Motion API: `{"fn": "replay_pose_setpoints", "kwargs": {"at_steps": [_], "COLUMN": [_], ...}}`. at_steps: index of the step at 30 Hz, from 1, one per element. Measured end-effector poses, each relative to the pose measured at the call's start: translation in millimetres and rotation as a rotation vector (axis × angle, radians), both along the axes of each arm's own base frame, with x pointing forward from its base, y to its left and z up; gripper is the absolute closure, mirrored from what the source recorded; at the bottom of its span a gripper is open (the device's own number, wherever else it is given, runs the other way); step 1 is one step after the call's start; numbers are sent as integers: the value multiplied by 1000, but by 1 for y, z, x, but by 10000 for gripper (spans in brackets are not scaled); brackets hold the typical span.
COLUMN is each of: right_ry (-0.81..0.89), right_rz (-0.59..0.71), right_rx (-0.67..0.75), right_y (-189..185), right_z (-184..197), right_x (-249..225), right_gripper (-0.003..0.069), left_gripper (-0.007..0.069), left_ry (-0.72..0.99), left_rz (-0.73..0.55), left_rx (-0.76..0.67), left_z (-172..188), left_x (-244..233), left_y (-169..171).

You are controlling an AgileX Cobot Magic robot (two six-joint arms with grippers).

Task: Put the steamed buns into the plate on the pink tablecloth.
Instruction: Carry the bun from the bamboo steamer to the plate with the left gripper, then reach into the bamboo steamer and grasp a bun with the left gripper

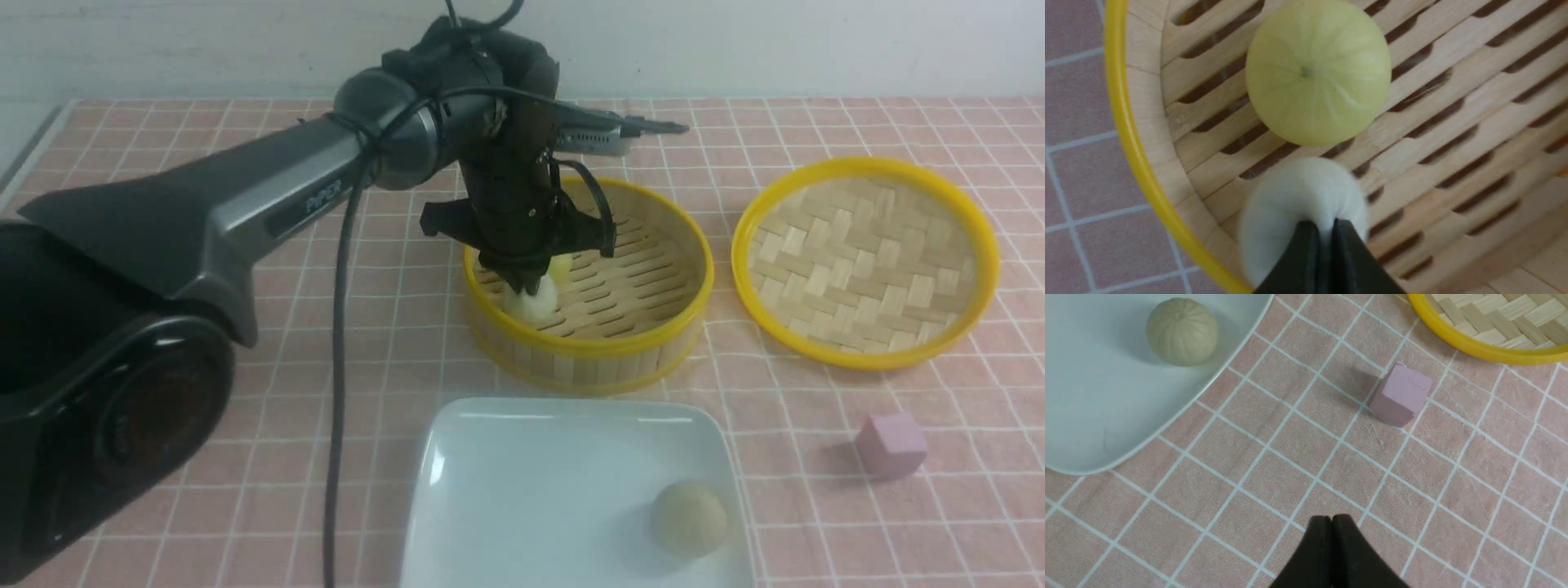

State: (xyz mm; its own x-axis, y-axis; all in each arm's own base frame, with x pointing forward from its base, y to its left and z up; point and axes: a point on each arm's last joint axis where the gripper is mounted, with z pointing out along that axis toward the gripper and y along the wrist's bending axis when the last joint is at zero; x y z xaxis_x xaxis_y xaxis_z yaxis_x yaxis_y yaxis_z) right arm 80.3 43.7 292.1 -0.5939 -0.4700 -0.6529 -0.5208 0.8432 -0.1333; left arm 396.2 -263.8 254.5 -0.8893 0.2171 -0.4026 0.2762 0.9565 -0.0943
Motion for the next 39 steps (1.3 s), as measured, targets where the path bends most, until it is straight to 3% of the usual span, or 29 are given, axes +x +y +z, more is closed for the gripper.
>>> {"fn": "replay_pose_setpoints", "kwargs": {"at_steps": [4, 9, 14, 17, 22, 27, 32, 39], "right_ry": [0, 1, 0, 0, 0, 0, 0, 0], "right_rz": [0, 0, 0, 0, 0, 0, 0, 0], "right_rx": [0, 1, 1, 1, 1, 1, 1, 2], "right_y": [0, 0, 0, 0, 0, 0, 0, 0], "right_z": [0, 0, 0, 0, 0, 0, 0, 0], "right_x": [0, 0, 0, 0, 0, 0, 0, 0], "right_gripper": [648, 645, 642, 638, 631, 623, 618, 608], "left_gripper": [599, 599, 599, 598, 594, 579, 517, 309], "left_ry": [-140, -296, -357, -230, 92, 183, 226, 226], "left_rz": [-50, -61, -61, -89, -83, -5, 39, 46], "left_rx": [-62, -66, -130, -157, -99, -163, -183, -197], "left_z": [94, 184, 221, 195, 83, -2, -37, -40], "left_x": [-37, -92, -133, -141, -131, -120, -111, -103], "left_y": [21, 66, 92, 87, 69, 54, 45, 39]}}
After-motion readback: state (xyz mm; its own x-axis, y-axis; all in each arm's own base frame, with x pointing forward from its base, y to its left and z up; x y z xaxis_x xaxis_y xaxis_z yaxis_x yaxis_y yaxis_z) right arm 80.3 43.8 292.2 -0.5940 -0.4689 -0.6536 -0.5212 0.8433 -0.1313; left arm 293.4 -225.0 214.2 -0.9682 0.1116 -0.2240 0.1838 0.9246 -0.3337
